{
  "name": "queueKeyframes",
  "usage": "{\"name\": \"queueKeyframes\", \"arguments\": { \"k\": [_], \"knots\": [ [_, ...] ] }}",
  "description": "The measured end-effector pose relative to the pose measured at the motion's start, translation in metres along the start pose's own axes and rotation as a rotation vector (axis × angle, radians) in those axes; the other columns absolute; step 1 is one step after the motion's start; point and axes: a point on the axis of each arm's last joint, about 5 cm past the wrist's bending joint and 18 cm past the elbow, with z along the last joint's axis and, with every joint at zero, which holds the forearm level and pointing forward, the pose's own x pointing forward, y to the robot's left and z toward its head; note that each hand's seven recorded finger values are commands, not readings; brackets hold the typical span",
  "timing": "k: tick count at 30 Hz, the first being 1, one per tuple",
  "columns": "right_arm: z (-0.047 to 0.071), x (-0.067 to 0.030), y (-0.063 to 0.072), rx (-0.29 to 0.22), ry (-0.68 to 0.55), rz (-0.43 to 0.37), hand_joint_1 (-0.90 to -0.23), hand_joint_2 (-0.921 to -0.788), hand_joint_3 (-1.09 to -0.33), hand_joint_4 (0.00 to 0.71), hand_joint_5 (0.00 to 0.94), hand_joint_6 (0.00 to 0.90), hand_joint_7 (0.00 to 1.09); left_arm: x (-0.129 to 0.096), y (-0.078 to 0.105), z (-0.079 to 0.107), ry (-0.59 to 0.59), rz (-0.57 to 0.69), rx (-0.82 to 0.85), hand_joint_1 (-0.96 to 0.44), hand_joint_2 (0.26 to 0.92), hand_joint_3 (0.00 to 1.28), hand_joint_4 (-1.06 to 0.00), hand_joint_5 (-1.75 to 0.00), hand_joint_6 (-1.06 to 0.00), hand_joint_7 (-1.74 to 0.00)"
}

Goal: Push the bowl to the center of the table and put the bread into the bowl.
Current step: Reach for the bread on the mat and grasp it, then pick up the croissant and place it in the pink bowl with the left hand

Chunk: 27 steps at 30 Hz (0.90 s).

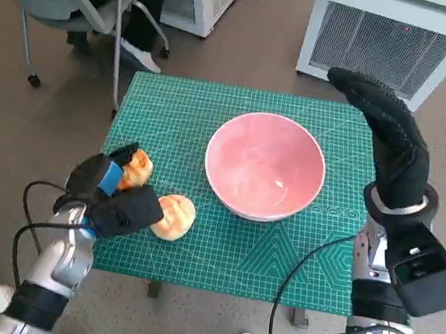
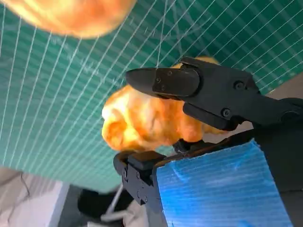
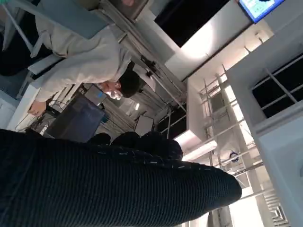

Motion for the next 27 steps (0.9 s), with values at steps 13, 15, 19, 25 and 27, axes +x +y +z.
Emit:
{"name": "queueKeyframes", "arguments": {
  "k": [13, 15, 19, 25, 27],
  "knots": [
    [-0.002, -0.002, 0.0, 0.023, 0.003, 0.006, -0.573, -0.921, -0.755, 0.266, 0.0, 0.177, 0.3, 0.006, -0.001, -0.008, -0.019, 0.048, -0.082, 0.0, 0.92, 0.09, -0.63, -1.4, -0.67, -0.94],
    [-0.002, -0.0023, 0.0, 0.025, 0.004, 0.01, -0.575, -0.921, -0.755, 0.266, 0.0, 0.175, 0.31, 0.006, -0.001, -0.009, -0.025, 0.051, -0.095, 0.0, 0.919, 0.09, -0.64, -1.39, -0.68, -0.94],
    [-0.002, -0.0026, 0.0, 0.028, 0.006, 0.012, -0.579, -0.921, -0.753, 0.264, 0.0, 0.171, 0.31, 0.006, -0.001, -0.01, -0.033, 0.054, -0.109, 0.0, 0.92, 0.07, -0.68, -1.34, -0.68, -0.94],
    [-0.002, -0.0025, 0.0, 0.031, 0.007, 0.018, -0.57, -0.921, -0.755, 0.26, 0.0, 0.166, 0.32, 0.005, 0.001, -0.011, -0.042, 0.064, -0.125, 0.0, 0.92, 0.07, -0.69, -1.32, -0.66, -0.97],
    [-0.002, -0.0025, 0.0, 0.032, 0.007, 0.019, -0.569, -0.921, -0.756, 0.26, 0.0, 0.164, 0.33, 0.005, 0.003, -0.01, -0.051, 0.073, -0.13, 0.0, 0.92, 0.07, -0.69, -1.3, -0.64, -1.0]
  ]
}}
